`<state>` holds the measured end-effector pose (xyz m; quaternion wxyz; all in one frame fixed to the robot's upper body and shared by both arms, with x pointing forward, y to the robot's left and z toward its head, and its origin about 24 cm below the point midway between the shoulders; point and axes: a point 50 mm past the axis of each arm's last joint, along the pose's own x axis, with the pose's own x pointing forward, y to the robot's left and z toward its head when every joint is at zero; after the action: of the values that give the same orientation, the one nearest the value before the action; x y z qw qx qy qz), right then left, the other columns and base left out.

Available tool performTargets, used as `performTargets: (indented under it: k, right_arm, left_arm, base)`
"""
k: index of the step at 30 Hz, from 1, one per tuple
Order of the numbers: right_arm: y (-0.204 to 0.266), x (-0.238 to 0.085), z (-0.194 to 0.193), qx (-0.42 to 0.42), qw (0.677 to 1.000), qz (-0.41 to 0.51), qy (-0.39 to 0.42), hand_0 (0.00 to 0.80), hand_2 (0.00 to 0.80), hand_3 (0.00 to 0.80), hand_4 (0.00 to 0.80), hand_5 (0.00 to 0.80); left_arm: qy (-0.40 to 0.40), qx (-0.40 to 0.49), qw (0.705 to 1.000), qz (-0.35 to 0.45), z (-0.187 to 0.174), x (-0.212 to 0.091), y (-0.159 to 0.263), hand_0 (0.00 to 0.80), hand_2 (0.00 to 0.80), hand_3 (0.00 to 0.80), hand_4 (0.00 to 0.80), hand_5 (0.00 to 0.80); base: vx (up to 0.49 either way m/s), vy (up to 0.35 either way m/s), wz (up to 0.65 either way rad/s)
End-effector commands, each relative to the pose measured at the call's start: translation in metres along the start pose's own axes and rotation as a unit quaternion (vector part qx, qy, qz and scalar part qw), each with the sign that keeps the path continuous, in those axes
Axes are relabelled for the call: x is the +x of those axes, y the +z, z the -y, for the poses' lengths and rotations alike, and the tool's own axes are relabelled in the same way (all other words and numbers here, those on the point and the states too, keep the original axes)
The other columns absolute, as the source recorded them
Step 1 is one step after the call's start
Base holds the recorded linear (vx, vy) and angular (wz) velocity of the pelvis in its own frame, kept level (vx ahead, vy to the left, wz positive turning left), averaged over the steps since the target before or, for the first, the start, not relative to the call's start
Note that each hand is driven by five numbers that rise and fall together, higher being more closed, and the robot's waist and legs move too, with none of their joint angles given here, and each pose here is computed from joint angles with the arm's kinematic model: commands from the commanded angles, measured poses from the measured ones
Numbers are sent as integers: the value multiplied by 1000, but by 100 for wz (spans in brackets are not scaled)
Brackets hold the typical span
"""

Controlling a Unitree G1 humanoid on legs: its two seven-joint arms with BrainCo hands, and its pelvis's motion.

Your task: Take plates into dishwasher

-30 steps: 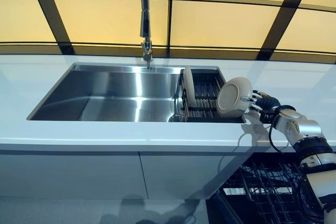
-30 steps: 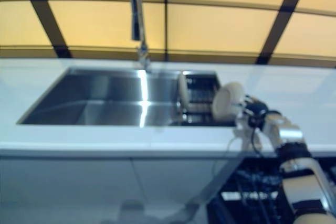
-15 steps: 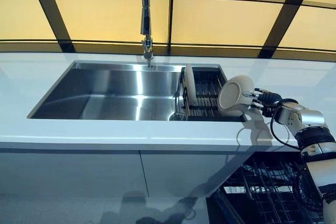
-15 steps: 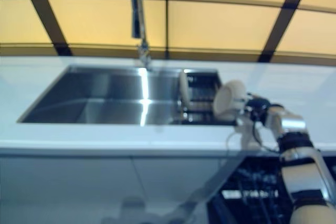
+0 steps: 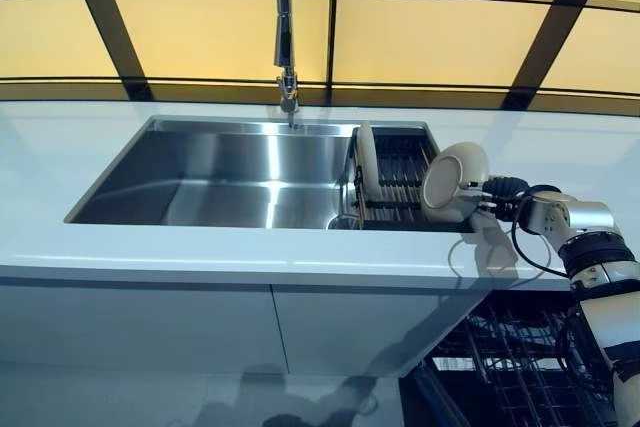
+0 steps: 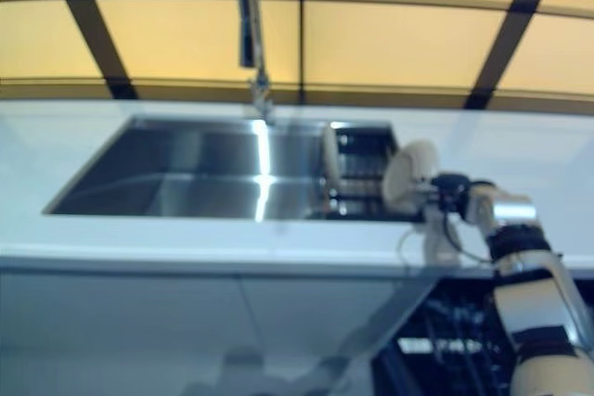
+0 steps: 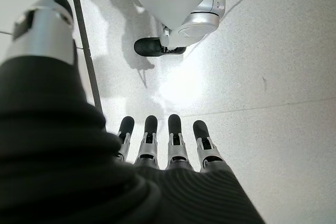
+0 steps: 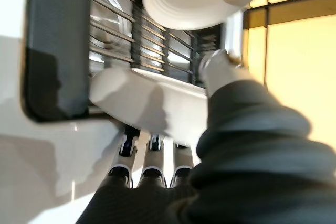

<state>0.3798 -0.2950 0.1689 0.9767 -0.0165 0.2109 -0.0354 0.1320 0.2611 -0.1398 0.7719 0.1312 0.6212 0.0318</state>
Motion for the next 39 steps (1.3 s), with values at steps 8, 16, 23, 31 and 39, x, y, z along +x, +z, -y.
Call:
performTargets:
  k: [8,16,23,31,39]
  right_arm:
    - [46,-7,-7,-71,996,42,-19,800,800,800,800,800]
    - [57,-13,2,-116,989,67,-58,800,800,800,800,800]
    - [65,-17,2,-117,987,93,-59,800,800,800,800,800]
    - [91,-31,3,-167,971,141,-100,800,800,800,800,800]
    - [118,-51,4,-198,953,193,-124,800,800,800,800,800]
  left_arm:
    - [7,29,1000,-9,1,-1,13,0,0,0,0,0]
    - [8,32,999,-12,0,0,9,0,0,0,0,0]
    - [9,33,999,-16,-3,0,6,0,0,0,0,0]
    - [16,24,999,-23,-10,0,-2,0,0,0,0,0]
    - [16,2,999,-36,-14,1,-18,0,0,0,0,0]
  base:
    - [5,9,2]
    - [4,0,1]
    - [0,0,0]
    - [-26,7,-2]
    - [-34,13,-9]
